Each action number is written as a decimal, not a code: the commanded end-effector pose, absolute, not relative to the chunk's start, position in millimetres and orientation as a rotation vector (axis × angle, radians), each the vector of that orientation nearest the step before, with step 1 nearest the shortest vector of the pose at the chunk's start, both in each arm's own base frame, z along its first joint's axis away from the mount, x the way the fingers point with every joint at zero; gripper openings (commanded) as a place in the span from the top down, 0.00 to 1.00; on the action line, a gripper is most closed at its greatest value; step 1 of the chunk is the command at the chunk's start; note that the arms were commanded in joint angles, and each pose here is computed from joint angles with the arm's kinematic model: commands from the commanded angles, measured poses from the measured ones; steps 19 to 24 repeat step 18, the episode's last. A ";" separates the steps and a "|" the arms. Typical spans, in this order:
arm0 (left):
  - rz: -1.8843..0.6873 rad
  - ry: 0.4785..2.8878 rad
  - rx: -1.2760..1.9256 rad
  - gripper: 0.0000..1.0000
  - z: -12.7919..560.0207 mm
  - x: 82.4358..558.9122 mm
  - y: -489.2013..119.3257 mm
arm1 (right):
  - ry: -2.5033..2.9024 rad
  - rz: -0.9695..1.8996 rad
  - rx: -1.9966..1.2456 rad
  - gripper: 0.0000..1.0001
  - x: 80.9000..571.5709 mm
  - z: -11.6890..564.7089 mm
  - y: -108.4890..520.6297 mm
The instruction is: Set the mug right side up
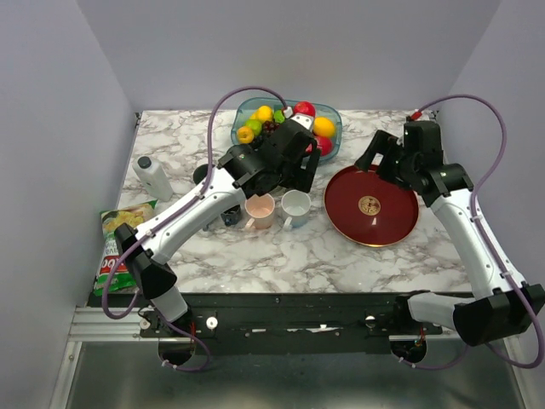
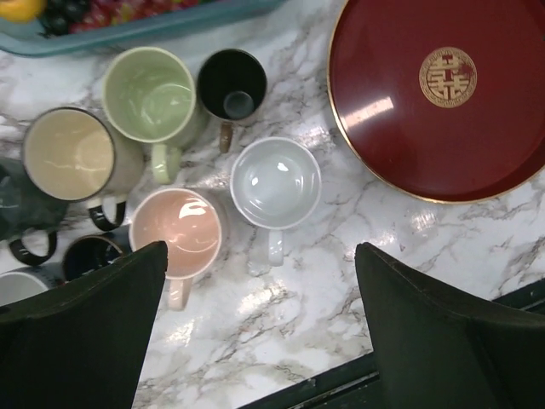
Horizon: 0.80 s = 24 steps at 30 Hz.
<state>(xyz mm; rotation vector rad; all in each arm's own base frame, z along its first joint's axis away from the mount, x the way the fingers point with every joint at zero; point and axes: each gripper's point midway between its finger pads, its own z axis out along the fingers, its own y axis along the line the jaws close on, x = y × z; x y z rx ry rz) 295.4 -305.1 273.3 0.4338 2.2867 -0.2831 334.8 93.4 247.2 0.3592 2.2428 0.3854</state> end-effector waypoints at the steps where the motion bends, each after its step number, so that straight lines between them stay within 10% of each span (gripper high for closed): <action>1: -0.079 2.188 0.356 0.01 311.8 300.9 -258.5 | 2.141 0.343 0.366 0.00 329.6 297.1 79.0; 24: -0.095 2.060 0.361 0.01 352.4 293.1 -235.3 | 1.977 0.339 0.406 0.00 323.7 338.6 67.0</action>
